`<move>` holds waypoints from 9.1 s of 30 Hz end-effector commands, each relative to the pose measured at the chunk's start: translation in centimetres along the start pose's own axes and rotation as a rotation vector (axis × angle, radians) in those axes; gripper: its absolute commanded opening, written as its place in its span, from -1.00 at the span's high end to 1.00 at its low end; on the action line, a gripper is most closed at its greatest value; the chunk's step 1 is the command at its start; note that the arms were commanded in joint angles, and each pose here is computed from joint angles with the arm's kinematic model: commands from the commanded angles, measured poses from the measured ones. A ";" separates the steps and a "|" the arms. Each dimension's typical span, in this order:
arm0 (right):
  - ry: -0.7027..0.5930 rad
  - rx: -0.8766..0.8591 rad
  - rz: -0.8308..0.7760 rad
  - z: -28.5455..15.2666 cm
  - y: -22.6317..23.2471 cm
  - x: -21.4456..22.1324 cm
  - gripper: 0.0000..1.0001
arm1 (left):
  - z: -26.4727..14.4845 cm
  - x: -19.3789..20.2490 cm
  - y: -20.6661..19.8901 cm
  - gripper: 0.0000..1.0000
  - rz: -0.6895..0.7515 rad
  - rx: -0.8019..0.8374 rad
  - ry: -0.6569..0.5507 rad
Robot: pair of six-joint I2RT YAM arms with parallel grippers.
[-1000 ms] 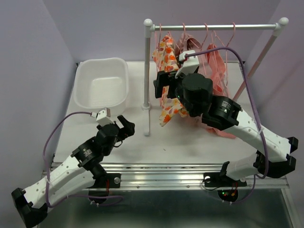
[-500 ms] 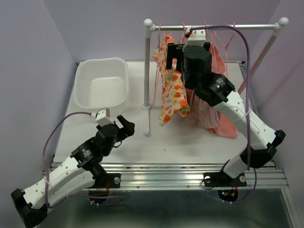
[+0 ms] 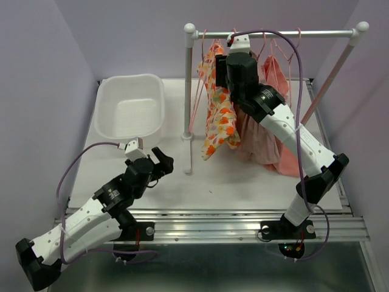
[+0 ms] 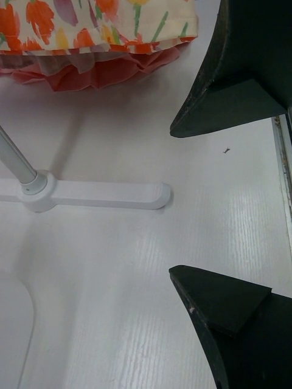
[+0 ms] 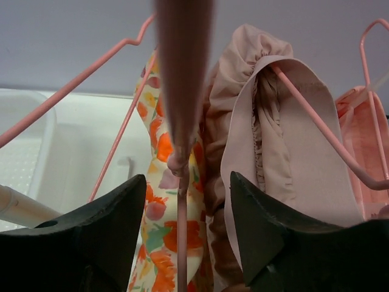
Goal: Remove the skirt from the hanger
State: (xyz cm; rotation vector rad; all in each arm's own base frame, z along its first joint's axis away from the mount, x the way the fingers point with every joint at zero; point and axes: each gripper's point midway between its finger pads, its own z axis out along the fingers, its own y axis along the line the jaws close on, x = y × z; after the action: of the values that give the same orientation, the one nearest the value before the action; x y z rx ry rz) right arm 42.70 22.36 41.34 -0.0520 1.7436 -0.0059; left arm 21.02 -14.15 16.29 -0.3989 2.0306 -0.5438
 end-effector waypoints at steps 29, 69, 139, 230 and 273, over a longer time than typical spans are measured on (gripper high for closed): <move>-0.292 -0.074 0.097 -5.9 -3.2 -11.2 0.99 | 0.0 -0.9 -0.8 -0.97 0.006 0.005 -0.020; 0.335 -0.236 0.267 -10.1 -1.0 16.5 0.99 | -5.4 6.3 -17.6 -0.97 0.349 0.665 0.152; 0.387 0.121 0.171 -10.5 -8.2 22.5 0.99 | -1.0 -6.6 0.9 1.00 0.055 -0.516 -0.109; 0.416 0.125 0.117 -10.6 -8.9 27.5 0.99 | 14.0 -36.2 -8.5 1.00 0.168 -0.408 -0.540; 0.495 -0.425 0.233 -19.1 -4.0 25.1 0.99 | 4.7 -25.6 5.1 -0.97 -0.054 -0.498 -0.364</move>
State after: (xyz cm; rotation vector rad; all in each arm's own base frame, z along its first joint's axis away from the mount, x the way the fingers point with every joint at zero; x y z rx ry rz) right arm 21.21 15.16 18.63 -0.0483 2.2167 0.4256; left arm 39.00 2.67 32.34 -0.8109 1.7196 0.0565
